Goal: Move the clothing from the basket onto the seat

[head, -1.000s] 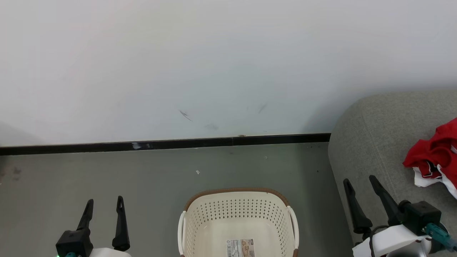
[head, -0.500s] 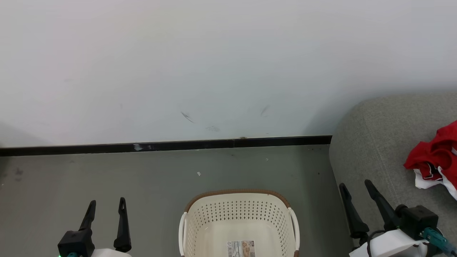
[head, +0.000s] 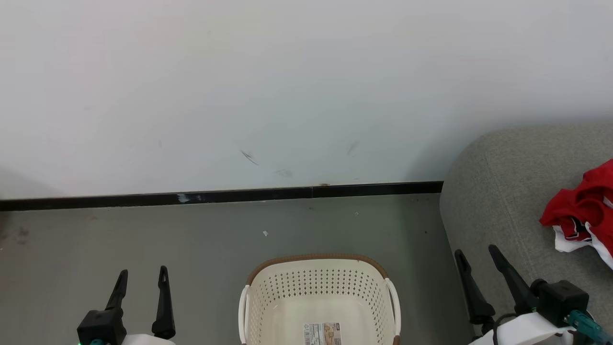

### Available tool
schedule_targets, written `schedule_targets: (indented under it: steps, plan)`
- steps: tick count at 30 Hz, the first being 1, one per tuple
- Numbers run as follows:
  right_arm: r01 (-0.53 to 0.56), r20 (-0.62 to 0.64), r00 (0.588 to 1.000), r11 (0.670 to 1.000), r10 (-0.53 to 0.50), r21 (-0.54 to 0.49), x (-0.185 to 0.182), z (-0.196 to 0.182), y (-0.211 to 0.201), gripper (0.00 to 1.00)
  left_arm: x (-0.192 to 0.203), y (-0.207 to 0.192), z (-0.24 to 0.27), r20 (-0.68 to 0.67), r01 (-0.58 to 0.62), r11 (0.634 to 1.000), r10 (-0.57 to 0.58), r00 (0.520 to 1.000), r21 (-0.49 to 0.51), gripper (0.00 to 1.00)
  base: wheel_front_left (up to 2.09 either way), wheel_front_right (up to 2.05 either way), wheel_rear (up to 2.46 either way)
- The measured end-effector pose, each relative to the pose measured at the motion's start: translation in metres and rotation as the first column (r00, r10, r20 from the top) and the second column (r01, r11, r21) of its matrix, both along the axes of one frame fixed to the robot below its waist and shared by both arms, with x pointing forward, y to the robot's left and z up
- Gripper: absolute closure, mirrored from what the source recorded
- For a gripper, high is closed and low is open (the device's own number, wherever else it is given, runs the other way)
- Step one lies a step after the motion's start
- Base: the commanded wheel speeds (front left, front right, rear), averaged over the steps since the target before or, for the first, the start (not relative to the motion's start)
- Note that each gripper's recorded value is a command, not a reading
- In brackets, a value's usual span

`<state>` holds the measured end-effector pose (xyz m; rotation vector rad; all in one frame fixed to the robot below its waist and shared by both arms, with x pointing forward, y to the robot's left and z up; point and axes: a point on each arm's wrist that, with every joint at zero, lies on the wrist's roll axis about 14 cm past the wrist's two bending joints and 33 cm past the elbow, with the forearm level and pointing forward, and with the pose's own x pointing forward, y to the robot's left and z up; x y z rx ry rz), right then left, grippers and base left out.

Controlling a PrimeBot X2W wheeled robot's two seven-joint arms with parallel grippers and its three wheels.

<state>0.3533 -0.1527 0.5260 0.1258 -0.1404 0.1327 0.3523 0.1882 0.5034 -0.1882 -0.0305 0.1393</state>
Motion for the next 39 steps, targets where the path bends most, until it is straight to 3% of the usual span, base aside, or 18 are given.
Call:
schedule_targets:
  steps: [14,15,24,33,39]
  plan:
    - [0.003,-0.013,1.000,1.000,-0.003,0.003,-0.002,-0.004,-0.001,0.00,0.001,0.001,-0.003,-0.009,0.006,1.000,-0.006,1.000,0.003,0.00,0.00,0.00,0.00]
    - [0.004,-0.014,1.000,1.000,-0.004,0.003,-0.002,-0.004,-0.001,1.00,0.001,0.001,-0.003,-0.010,0.006,1.000,-0.006,1.000,0.004,1.00,0.00,0.00,0.00]
    - [0.004,-0.093,0.996,1.000,-0.001,0.024,-0.010,-0.029,0.002,1.00,-0.009,-0.008,-0.031,-0.097,0.006,0.999,-0.010,0.995,-0.041,1.00,0.00,0.00,0.00]
    - [0.009,-0.097,0.995,0.990,0.004,0.141,-0.014,-0.028,0.004,1.00,-0.008,-0.004,-0.037,-0.133,-0.020,0.985,-0.003,0.991,-0.169,1.00,0.00,0.00,0.00]
    - [0.040,-0.112,0.994,0.966,-0.012,0.256,-0.013,-0.028,-0.002,1.00,-0.007,-0.004,-0.040,-0.152,-0.034,0.965,-0.006,0.988,-0.260,1.00,0.00,0.00,0.00]
